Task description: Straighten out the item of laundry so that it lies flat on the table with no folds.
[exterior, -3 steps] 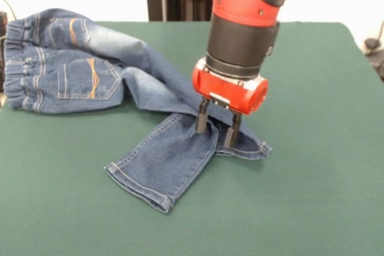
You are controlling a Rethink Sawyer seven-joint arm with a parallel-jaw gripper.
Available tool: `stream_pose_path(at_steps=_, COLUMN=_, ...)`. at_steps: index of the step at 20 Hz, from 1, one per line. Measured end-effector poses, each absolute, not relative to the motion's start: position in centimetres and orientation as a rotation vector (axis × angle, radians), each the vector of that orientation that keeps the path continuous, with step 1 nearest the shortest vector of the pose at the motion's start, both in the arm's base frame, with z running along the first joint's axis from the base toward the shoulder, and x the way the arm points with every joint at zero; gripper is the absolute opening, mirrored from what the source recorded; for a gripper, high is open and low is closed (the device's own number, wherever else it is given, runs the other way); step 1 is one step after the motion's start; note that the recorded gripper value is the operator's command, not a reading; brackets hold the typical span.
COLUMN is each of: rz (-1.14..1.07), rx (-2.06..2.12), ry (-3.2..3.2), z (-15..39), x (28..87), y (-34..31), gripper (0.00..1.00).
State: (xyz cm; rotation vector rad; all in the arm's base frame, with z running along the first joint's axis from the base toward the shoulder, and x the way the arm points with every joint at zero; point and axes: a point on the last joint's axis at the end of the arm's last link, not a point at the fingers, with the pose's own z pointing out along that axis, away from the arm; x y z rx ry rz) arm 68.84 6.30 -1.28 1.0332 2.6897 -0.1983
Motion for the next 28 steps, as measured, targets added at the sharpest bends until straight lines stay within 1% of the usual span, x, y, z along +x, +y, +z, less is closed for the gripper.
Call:
stream_pose_path(at_steps=5, rz=-0.323, rx=1.264, ry=2.638, z=-3.2, x=65.8, y=8.0, gripper=1.00)
stream_pose_path(at_steps=7, rz=-0.392, rx=1.428, ry=2.593, z=-3.9, x=64.0, y=8.7, gripper=1.00)
stream_pose_path(at_steps=11, rz=-0.458, rx=1.650, ry=2.509, z=-4.6, x=62.2, y=8.7, gripper=1.00)
stream_pose_path(at_steps=20, rz=-0.436, rx=1.852, ry=2.408, z=-4.7, x=62.5, y=6.3, gripper=1.00)
stream_pose_path(at_steps=28, rz=-0.318, rx=2.012, ry=2.391, z=-4.3, x=62.5, y=5.0, gripper=1.00)
